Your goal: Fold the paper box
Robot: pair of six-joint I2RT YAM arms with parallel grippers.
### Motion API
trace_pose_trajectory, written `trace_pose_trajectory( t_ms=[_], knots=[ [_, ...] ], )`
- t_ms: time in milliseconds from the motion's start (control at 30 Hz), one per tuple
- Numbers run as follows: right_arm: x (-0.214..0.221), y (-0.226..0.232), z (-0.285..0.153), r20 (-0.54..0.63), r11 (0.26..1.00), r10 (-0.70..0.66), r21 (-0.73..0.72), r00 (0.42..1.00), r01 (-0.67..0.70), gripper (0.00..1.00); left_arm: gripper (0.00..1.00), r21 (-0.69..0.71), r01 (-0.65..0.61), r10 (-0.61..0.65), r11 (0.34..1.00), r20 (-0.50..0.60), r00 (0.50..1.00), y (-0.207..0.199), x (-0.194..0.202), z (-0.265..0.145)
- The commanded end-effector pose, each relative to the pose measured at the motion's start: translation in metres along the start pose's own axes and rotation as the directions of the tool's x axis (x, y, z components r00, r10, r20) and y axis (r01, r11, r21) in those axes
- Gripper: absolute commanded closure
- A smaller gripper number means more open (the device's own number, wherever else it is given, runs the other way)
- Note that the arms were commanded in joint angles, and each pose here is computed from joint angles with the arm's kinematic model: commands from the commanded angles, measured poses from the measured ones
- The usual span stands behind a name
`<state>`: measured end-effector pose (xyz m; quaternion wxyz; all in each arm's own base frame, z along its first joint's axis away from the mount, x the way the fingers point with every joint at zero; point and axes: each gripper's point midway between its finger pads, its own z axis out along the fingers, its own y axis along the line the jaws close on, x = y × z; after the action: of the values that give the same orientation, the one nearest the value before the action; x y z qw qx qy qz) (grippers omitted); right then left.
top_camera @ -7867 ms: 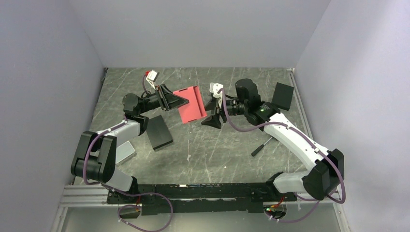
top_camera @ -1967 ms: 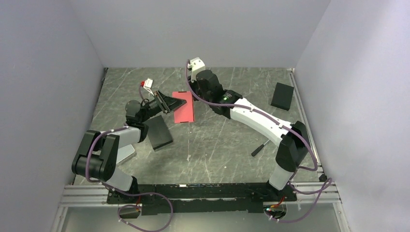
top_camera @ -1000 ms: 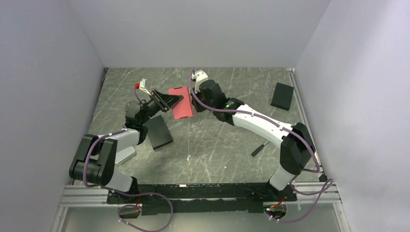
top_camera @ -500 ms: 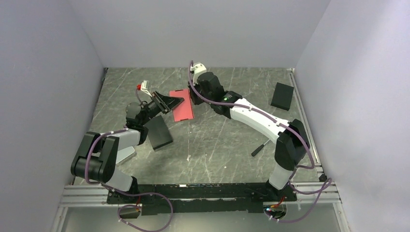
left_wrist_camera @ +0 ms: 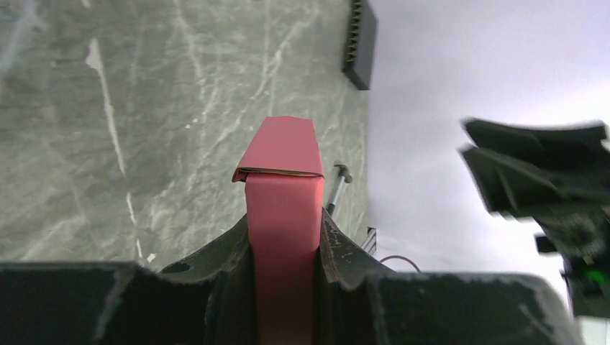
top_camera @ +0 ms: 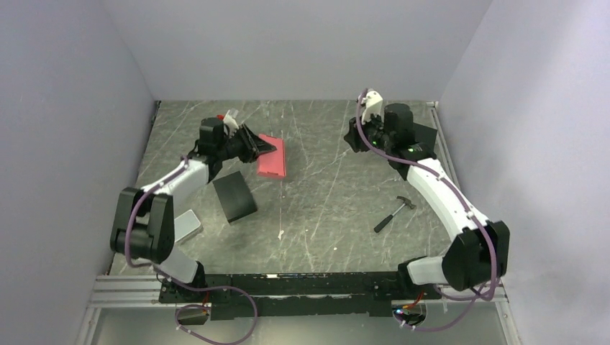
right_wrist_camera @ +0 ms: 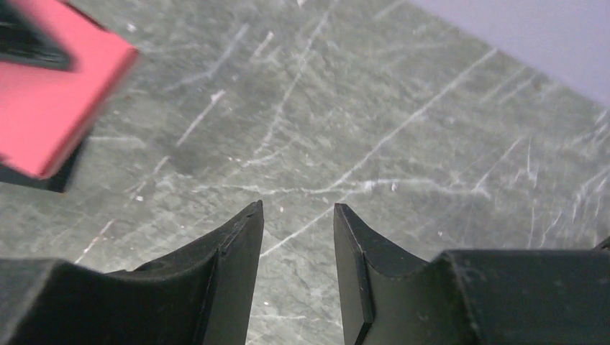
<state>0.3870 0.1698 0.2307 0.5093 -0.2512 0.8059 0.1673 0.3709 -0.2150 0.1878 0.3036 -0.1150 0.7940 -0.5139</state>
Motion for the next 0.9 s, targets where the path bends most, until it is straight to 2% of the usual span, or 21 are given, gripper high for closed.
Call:
trace_pose_trajectory(
  t_ms=[0, 100, 167, 233, 300, 433, 533, 633, 700, 767, 867],
  knots=[
    [-0.027, 0.015, -0.017, 0.115, 0.992, -0.023, -0.118, 0.993, 0.036, 0.55, 1.0, -0.27, 0.083, -0.131, 0.959, -0.164, 0.978, 0.04, 0.025, 0.011],
    [-0.026, 0.009, -0.02, 0.114, 0.993, -0.001, -0.116, 0.993, 0.014, 0.55, 0.99, -0.391, -0.013, -0.076, 0.921, -0.212, 0.974, 0.052, 0.021, 0.026],
    [-0.026, 0.006, -0.022, 0.116, 0.993, 0.011, -0.115, 0.993, 0.002, 0.55, 0.92, -0.427, -0.054, -0.055, 0.903, -0.239, 0.97, 0.053, 0.017, 0.038],
    [-0.027, 0.001, -0.024, 0.119, 0.995, 0.018, -0.104, 0.993, -0.006, 0.55, 0.78, -0.459, -0.118, -0.01, 0.881, -0.267, 0.964, 0.048, 0.013, 0.051],
    [-0.027, -0.004, -0.027, 0.122, 0.995, 0.028, -0.094, 0.992, -0.017, 0.55, 0.59, -0.486, -0.191, 0.044, 0.853, -0.298, 0.954, 0.04, 0.014, 0.064],
    [-0.026, -0.014, -0.033, 0.131, 0.997, 0.046, -0.075, 0.99, -0.037, 0.54, 0.38, -0.427, -0.269, 0.103, 0.863, -0.373, 0.922, 0.012, 0.033, 0.098],
    [-0.025, -0.021, -0.037, 0.129, 0.996, 0.063, -0.065, 0.99, -0.055, 0.54, 0.34, -0.327, -0.291, 0.138, 0.899, -0.418, 0.898, -0.021, 0.051, 0.115],
    [-0.024, -0.026, -0.04, 0.133, 0.996, 0.072, -0.061, 0.989, -0.064, 0.54, 0.36, -0.123, -0.25, 0.174, 0.96, -0.436, 0.883, -0.066, 0.069, 0.121],
    [-0.023, -0.028, -0.042, 0.134, 0.996, 0.068, -0.069, 0.989, -0.059, 0.54, 0.37, -0.062, -0.28, 0.231, 0.958, -0.407, 0.883, -0.085, 0.072, 0.114],
    [-0.02, -0.026, -0.046, 0.137, 0.995, 0.055, -0.091, 0.989, -0.043, 0.53, 0.36, -0.051, -0.352, 0.316, 0.935, -0.335, 0.888, -0.097, 0.061, 0.096],
    [-0.016, -0.023, -0.047, 0.147, 0.992, 0.05, -0.119, 0.988, -0.033, 0.53, 0.32, -0.125, -0.465, 0.45, 0.876, -0.134, 0.883, -0.106, 0.03, 0.053]
  ],
)
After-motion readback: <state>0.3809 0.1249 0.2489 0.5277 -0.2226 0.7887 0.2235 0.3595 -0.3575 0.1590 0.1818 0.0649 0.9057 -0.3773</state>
